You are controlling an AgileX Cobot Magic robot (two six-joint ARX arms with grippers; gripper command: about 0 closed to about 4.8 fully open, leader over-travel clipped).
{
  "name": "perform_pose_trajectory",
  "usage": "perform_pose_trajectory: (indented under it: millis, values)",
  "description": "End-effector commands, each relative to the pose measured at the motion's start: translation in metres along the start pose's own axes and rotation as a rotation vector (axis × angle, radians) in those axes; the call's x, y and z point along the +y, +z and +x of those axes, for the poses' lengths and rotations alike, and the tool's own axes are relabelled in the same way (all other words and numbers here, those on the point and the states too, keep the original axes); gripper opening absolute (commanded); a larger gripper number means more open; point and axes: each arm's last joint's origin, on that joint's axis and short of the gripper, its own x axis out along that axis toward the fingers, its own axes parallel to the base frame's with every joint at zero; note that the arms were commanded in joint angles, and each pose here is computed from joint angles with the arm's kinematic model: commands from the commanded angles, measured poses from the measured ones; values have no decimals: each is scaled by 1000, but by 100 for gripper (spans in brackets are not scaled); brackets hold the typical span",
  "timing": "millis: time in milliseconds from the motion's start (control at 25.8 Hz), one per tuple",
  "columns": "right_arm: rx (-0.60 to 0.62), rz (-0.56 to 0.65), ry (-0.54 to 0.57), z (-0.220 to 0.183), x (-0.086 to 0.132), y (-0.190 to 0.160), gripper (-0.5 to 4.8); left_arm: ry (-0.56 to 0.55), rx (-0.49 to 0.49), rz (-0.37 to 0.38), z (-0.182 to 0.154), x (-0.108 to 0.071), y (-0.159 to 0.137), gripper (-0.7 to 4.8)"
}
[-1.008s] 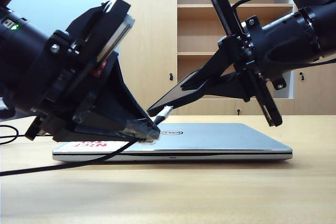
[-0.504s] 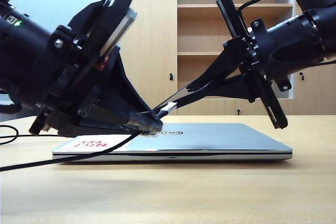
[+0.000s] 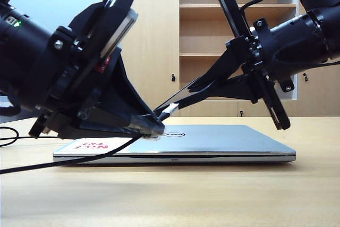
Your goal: Pick up the charging cable and the phone, plug the charging cable into the charging port on the phone, and finally place them back on the table.
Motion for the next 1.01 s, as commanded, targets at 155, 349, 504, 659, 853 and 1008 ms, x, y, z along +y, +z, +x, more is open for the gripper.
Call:
perform_pose_trajectory:
  millis: [155, 349, 504, 659, 853, 1008]
  values:
    - [16, -82, 54, 0, 6, 1, -5, -12, -44, 2, 0, -2, 6, -6]
    - [44, 20, 66, 0, 6, 0, -5, -12, -44, 2, 0, -2, 6, -6]
    - [42, 93, 62, 0, 6, 0, -5, -9, -37, 1, 0, -2, 5, -6]
    - [20, 107, 60, 0, 7, 2, -5, -4, -27, -1, 0, -1, 4, -6]
    - [-5, 106, 47, 0, 7, 2, -6, -4, -27, -1, 0, -1, 4, -6]
    - [-24, 95, 37, 0, 6, 3, -5, -4, -27, -1, 0, -1, 4, -6]
